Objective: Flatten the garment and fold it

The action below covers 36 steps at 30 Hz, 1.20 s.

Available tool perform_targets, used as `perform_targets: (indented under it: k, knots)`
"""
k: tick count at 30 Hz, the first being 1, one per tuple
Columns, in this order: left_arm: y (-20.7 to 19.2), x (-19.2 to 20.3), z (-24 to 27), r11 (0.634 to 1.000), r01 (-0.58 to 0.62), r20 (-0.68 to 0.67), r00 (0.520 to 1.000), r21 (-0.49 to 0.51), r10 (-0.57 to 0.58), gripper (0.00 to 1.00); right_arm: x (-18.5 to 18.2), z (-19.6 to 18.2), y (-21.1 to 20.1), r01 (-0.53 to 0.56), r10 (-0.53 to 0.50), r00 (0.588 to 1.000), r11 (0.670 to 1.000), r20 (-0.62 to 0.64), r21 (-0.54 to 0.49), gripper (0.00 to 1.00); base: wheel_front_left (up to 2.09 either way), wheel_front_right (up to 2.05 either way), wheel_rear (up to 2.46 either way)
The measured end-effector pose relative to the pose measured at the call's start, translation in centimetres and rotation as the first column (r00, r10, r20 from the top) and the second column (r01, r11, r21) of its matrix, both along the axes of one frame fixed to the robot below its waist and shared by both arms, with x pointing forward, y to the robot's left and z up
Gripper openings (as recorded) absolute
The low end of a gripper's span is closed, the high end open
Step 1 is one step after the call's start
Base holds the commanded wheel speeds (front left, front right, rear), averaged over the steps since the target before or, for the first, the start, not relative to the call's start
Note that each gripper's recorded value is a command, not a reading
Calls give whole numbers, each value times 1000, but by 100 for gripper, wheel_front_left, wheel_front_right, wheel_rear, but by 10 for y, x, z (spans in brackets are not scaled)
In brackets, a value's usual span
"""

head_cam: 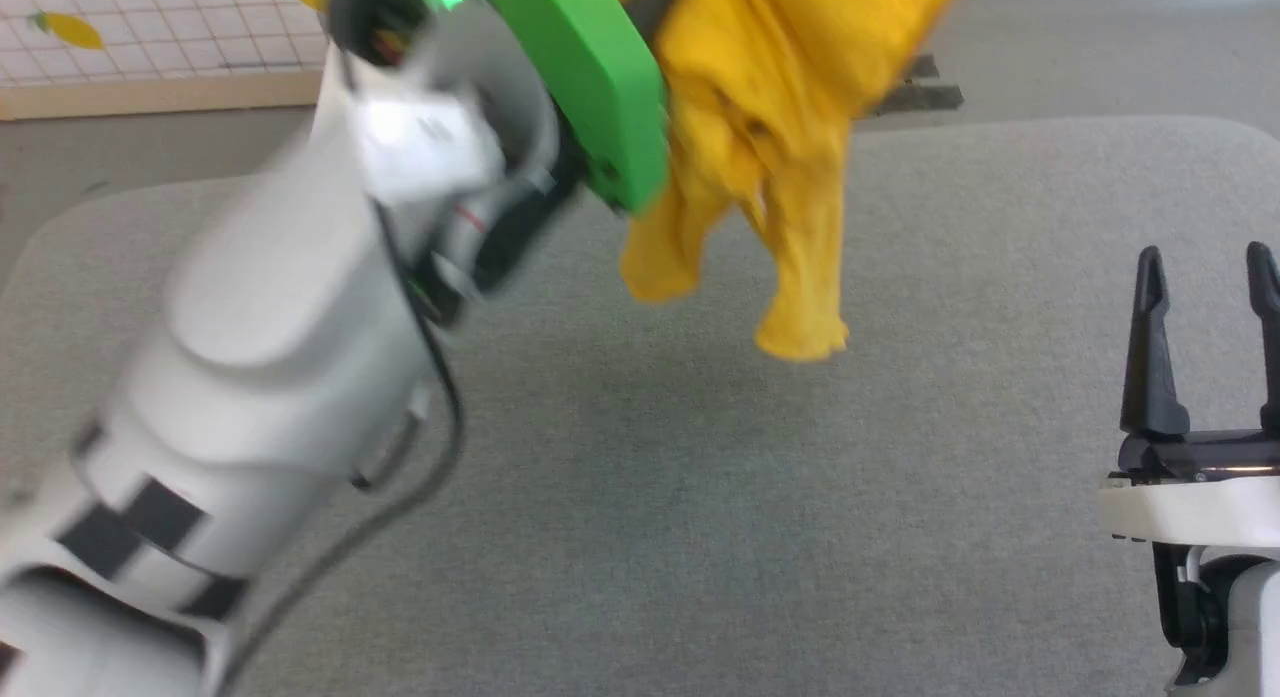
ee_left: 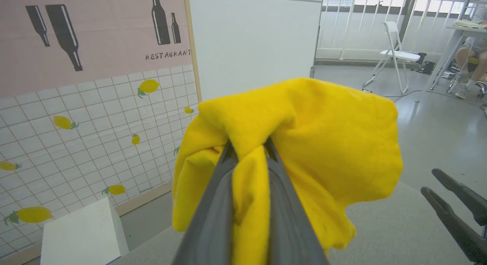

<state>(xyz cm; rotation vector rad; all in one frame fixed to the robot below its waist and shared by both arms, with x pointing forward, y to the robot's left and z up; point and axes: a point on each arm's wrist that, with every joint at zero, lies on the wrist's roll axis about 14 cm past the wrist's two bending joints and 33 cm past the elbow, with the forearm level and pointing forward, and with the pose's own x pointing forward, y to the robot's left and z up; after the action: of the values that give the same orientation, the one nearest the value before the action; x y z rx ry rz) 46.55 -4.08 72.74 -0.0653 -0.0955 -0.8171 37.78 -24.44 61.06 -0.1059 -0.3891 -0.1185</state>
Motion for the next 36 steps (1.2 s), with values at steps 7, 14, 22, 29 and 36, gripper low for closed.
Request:
perform_targets:
  k: [7, 14, 22, 29, 36]
  knots:
    - [-26, -5, -106, 998, 36, -236, 971, -47, -46, 0, 1, -12, -7, 20, -20, 999, 1000, -35, 11, 100, 0, 0, 0]
    - [-8, -21, -259, 983, 21, -505, 860, 184, 76, 0, 7, -25, -9, 25, -23, 997, 1000, -73, 16, 100, 0, 0, 0]
    - [-18, -19, -275, 993, 0, -539, 840, 121, 66, 100, 16, -37, -5, 11, -8, 994, 1000, -105, 27, 100, 0, 0, 0]
    - [14, 14, -185, 974, -177, -316, 941, -141, 125, 100, 16, -32, 2, -13, 16, 996, 999, -90, 36, 100, 0, 0, 0]
    - [133, 14, -131, 868, -446, -82, 895, -218, 439, 100, 15, -42, 12, -41, 47, 992, 998, -116, 49, 100, 0, 0, 0]
